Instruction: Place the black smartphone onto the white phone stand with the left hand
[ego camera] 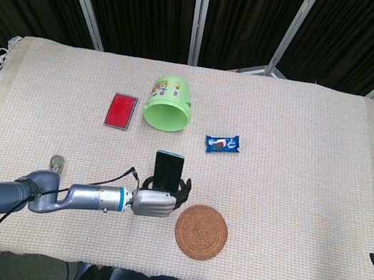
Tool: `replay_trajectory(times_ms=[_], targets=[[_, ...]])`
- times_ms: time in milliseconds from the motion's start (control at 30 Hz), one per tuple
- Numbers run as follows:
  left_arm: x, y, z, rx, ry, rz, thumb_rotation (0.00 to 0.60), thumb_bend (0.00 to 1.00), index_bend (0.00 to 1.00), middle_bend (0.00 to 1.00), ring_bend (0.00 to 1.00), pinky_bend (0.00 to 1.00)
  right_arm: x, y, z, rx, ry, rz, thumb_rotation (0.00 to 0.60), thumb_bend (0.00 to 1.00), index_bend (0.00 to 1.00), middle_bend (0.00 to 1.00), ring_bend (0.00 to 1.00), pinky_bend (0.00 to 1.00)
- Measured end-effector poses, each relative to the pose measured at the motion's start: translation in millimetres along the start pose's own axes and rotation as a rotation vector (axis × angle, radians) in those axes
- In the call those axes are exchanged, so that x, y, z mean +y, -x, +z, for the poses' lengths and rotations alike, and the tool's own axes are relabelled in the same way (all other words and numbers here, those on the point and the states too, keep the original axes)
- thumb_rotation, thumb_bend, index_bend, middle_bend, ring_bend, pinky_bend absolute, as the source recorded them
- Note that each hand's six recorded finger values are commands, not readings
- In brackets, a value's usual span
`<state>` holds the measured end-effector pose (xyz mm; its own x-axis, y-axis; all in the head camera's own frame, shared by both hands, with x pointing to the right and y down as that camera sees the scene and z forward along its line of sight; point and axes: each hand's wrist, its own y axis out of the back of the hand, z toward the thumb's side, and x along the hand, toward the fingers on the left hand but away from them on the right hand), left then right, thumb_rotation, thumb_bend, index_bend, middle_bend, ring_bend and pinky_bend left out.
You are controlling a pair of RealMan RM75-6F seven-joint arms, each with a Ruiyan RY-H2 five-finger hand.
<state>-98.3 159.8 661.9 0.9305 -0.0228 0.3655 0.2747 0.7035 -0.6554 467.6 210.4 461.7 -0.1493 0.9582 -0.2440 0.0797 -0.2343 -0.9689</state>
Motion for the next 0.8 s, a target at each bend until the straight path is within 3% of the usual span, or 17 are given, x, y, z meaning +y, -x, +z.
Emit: replay_trajectory(times_ms=[133, 233, 600, 800], targets=[[0.5, -0.6, 3.8, -0.009, 0.006, -0.003, 0.600, 0.00, 0.24, 0.07, 0.15, 0.17, 0.1, -0.1, -0.2, 0.000, 0.000, 0.001, 0.600, 0.00, 0.00, 0.00, 0.00, 0.00], [0.6, -0.1, 7.1, -0.020, 0.011, -0.008, 0.600, 0.00, 0.16, 0.00, 0.02, 0.13, 0.3, -0.2, -0.3, 0.000, 0.002, 0.001, 0.600, 0.00, 0.00, 0.00, 0.00, 0.00], [0.5, 7.8, -4.4, 0.032, 0.018, -0.003, 0.600, 0.00, 0.07, 0.00, 0.00, 0.03, -0.1, -0.9, 0.7, 0.004, 0.001, 0.003, 0.600, 0.00, 0.00, 0.00, 0.00, 0.00], [-1.4, 25.8, -35.3, 0.192, 0.094, -0.005, 0.600, 0.00, 0.07, 0.00, 0.00, 0.02, 0.2, -2.1, 1.8, 0.010, 0.004, 0.004, 0.600, 0.00, 0.00, 0.00, 0.00, 0.00]])
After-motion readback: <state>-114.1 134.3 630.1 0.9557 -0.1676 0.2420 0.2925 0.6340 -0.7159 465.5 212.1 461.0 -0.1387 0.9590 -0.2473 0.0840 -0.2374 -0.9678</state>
